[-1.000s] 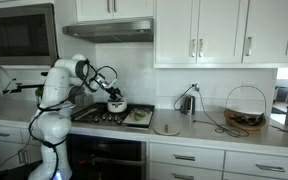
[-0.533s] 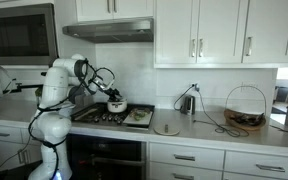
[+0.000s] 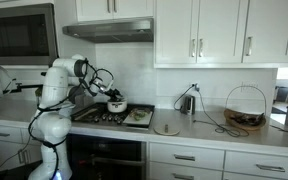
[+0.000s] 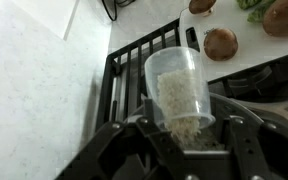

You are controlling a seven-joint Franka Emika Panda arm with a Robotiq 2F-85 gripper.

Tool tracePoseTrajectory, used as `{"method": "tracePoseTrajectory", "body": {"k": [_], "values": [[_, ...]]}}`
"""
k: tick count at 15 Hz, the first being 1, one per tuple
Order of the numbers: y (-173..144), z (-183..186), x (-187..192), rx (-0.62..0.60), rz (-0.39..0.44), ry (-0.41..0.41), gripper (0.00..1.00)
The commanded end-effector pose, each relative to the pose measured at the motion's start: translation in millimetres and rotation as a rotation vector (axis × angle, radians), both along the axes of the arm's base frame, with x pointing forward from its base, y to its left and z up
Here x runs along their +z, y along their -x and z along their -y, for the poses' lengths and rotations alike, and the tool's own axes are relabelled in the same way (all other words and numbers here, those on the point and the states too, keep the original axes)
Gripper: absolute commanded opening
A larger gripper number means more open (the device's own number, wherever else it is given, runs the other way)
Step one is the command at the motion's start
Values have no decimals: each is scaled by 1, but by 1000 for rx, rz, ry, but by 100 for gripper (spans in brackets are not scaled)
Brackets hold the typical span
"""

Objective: Pour the contents of the cup into the pot

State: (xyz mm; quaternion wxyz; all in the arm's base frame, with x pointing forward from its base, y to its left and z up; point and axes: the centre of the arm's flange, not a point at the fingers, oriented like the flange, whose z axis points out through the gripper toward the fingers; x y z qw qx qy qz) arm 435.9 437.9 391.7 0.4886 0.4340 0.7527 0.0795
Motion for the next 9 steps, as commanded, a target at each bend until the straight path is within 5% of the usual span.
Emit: {"method": "tracePoseTrajectory", "body": {"k": [1,9], "values": [[8,10,6,32,60,-31,30],[15,9,19,54,132,-58,30]]}}
